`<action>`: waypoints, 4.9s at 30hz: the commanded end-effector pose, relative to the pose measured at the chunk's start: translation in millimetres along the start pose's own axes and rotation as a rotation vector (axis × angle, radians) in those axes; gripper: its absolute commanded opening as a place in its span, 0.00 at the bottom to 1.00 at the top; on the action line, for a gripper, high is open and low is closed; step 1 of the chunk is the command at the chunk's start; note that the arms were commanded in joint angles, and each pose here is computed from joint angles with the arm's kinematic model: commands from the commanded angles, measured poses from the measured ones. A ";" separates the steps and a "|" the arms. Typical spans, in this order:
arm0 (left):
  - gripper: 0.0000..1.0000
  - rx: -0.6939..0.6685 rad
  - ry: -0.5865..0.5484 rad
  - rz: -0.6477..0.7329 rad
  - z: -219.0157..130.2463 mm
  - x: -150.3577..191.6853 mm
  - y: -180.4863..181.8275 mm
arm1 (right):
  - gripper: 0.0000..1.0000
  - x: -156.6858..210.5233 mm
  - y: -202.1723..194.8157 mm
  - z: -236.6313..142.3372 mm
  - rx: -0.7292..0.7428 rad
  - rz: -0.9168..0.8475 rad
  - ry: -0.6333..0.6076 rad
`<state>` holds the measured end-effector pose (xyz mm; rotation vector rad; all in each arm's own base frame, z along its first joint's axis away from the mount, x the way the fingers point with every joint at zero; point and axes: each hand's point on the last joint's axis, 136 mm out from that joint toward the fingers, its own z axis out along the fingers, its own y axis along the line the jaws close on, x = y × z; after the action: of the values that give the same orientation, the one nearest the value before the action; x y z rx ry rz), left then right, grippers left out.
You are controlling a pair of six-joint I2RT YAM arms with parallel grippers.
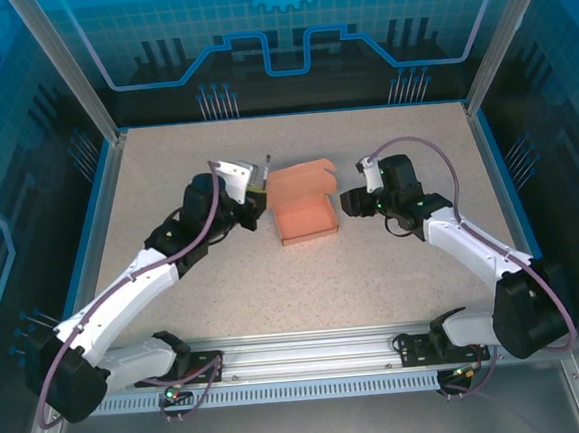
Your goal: Fold the paper box
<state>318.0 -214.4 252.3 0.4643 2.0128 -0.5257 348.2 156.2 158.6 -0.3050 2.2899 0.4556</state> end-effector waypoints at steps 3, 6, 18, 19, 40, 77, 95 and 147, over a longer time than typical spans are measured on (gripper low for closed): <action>0.14 0.123 0.063 0.199 24.0 20.6 -44.1 | 0.61 4.3 -7.5 -8.0 0.002 0.045 -0.003; 0.14 0.165 0.114 0.250 41.9 33.1 -59.6 | 0.61 6.0 -10.4 -12.8 0.015 0.056 -0.007; 0.14 0.069 0.347 0.397 116.1 80.7 -40.2 | 0.61 15.8 -27.2 -21.0 0.084 0.076 0.000; 0.14 0.057 0.366 0.408 121.0 84.2 -37.1 | 0.61 16.0 -26.8 -20.5 0.081 0.076 0.000; 0.14 -0.117 0.607 0.568 166.1 138.6 8.4 | 0.61 18.0 -23.3 -11.2 0.051 0.078 0.023; 0.52 -0.146 0.136 0.165 50.3 29.7 5.2 | 0.70 -18.6 -17.3 -5.2 0.192 0.002 -0.048; 0.99 -0.318 0.040 -0.218 4.8 13.7 73.7 | 0.97 -43.8 -51.9 -44.7 0.396 0.047 -0.147; 0.59 -0.101 0.032 -0.123 88.9 69.4 89.9 | 0.46 -55.5 -3.8 85.3 -0.140 -0.290 -0.130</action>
<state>385.9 -167.2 117.2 0.2258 2.1657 -0.4849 430.7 184.9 130.8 -0.6208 2.1014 0.4551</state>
